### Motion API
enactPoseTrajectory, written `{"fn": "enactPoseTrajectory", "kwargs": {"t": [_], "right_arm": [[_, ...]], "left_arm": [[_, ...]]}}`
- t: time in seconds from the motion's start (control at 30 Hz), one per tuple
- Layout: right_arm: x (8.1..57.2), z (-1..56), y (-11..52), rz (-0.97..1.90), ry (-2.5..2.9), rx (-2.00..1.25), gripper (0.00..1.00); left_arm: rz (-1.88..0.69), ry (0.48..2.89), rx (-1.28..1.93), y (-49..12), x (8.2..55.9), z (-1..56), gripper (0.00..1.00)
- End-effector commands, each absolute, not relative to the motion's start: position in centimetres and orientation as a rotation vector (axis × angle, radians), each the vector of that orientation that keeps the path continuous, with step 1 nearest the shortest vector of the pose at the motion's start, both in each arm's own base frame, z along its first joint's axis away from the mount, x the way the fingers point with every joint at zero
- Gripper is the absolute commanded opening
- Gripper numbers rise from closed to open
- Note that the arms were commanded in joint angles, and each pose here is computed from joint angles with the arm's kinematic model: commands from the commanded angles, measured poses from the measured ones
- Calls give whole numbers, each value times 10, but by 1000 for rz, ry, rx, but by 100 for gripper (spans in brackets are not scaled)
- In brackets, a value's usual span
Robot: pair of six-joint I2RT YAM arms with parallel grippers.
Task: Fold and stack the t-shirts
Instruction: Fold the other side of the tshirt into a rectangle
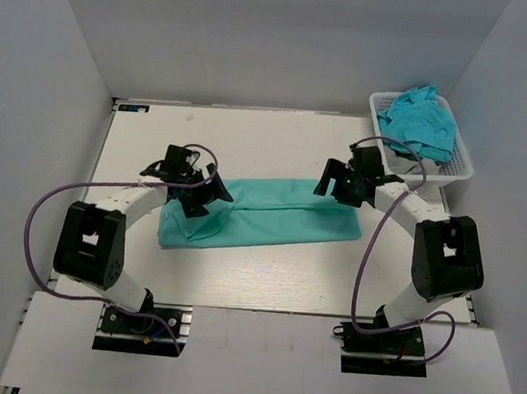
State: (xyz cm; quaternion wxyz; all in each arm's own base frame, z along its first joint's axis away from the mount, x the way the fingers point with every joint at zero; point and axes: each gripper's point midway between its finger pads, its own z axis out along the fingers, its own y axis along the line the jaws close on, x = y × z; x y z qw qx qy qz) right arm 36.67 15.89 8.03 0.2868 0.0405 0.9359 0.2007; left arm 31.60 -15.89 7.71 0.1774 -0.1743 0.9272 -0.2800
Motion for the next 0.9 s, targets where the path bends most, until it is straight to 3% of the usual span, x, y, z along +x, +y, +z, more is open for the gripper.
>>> {"fn": "enactPoseTrajectory", "kwargs": {"t": [0.0, 0.63, 0.87], "right_arm": [[371, 79, 165, 594, 2479, 116, 90], [354, 40, 143, 447, 2583, 185, 90], [345, 28, 134, 390, 2623, 177, 90]], "left_arm": [[-966, 2550, -320, -203, 323, 103, 100], [-716, 2795, -238, -220, 280, 14, 100], [-705, 2771, -209, -225, 283, 33, 100]]}}
